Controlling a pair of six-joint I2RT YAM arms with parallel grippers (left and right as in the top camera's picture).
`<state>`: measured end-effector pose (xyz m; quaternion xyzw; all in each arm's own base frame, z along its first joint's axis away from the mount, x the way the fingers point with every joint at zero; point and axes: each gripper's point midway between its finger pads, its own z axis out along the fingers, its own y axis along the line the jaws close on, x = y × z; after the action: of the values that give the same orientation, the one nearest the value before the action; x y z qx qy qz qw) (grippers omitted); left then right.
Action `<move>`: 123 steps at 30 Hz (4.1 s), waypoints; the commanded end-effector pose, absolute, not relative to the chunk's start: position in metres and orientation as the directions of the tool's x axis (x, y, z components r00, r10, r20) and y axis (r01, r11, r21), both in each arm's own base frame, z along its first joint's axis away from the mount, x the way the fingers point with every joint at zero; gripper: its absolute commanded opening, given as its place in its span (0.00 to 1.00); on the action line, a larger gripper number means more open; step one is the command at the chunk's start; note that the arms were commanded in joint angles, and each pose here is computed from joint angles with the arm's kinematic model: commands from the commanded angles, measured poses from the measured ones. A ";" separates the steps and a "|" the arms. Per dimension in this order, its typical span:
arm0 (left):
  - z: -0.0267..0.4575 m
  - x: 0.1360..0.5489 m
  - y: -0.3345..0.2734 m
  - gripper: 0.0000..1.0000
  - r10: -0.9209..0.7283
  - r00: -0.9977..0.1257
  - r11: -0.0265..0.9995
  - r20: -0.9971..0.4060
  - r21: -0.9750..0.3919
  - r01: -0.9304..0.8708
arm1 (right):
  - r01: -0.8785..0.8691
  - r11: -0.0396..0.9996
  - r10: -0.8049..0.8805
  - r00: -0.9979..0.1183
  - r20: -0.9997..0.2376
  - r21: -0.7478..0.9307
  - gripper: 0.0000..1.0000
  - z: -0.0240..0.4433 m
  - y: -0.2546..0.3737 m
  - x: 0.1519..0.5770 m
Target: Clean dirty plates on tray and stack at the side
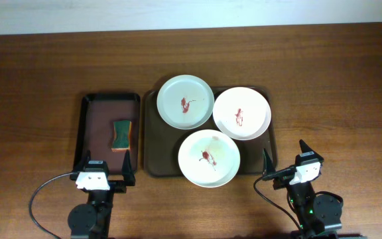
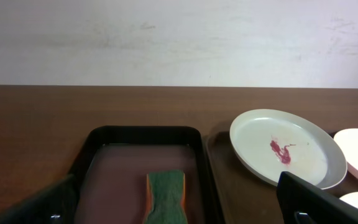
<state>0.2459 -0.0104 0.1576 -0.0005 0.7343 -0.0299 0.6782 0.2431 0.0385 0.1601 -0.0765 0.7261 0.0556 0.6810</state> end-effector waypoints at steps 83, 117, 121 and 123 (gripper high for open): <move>0.012 0.354 -0.011 0.00 0.004 -0.943 1.000 -0.332 0.003 0.004 | -0.098 0.939 0.056 -0.902 -0.428 0.329 0.86 0.162 0.075 0.271; 0.148 0.379 -0.021 0.00 -0.003 -0.725 0.998 -0.689 -0.053 0.046 | -0.042 0.901 -0.043 -0.999 -0.007 0.433 0.04 0.016 0.142 0.284; 0.179 0.379 -0.021 0.00 -0.005 -0.654 0.997 -0.757 -0.051 0.051 | -0.011 0.896 0.006 -0.999 -0.038 0.444 0.04 0.018 0.144 0.296; 0.195 0.376 -0.021 0.00 -0.006 -0.620 0.997 -0.785 -0.050 0.053 | -0.005 0.895 0.015 -0.999 -0.042 0.446 0.04 0.018 0.145 0.298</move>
<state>0.3779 -0.0192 0.1648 0.0075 0.9177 -0.0281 0.3962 0.2941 0.1411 0.0170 -0.0083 0.9741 0.2249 0.0205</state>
